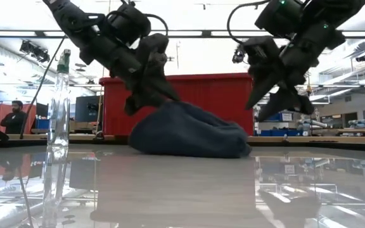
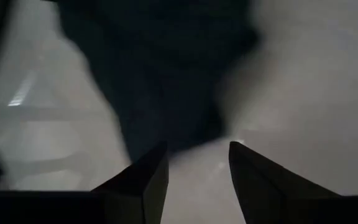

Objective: Fold laundry
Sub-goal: Fold the dark blue shorts

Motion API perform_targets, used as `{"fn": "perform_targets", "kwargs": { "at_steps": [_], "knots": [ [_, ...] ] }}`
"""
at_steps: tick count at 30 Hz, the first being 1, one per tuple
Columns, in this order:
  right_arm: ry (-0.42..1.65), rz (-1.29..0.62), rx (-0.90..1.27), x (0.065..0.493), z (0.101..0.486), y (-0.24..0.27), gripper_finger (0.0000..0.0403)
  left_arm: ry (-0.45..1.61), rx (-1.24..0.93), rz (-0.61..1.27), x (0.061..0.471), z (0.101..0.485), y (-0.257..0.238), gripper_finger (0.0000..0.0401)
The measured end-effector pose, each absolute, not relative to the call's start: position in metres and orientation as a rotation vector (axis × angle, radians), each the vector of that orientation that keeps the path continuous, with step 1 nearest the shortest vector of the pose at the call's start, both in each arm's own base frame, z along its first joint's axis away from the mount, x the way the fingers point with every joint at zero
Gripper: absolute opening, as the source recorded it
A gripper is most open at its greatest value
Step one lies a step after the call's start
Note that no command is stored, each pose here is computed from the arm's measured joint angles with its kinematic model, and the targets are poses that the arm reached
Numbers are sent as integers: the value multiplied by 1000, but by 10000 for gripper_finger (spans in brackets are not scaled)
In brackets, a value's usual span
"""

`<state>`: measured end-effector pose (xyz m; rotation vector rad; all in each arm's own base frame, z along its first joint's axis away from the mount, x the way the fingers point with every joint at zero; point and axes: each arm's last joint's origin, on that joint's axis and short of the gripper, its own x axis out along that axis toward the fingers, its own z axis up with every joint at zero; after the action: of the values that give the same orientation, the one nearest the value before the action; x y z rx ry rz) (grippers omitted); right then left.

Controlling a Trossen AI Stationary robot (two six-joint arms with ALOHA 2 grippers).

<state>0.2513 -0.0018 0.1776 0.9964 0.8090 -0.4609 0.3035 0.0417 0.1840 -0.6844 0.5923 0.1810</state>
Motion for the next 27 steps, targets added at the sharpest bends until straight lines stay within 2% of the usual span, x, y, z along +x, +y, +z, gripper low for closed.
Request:
{"fn": "perform_targets", "kwargs": {
  "at_steps": [5,9,14,19,22,27],
  "knots": [
    [879,-537,971,237,180,0,174,719,-729,240,291,180,43,217],
    [882,-540,946,231,185,9,174,676,-767,245,288,189,44,232],
    [897,-526,944,228,186,19,174,490,-750,201,287,218,44,220],
    [929,-492,953,226,186,29,174,276,-648,150,295,240,36,190],
    [951,-460,964,225,186,35,174,324,-551,110,307,232,23,170],
    [1003,-439,947,221,184,43,174,409,-497,199,328,205,20,151]
  ]
}}
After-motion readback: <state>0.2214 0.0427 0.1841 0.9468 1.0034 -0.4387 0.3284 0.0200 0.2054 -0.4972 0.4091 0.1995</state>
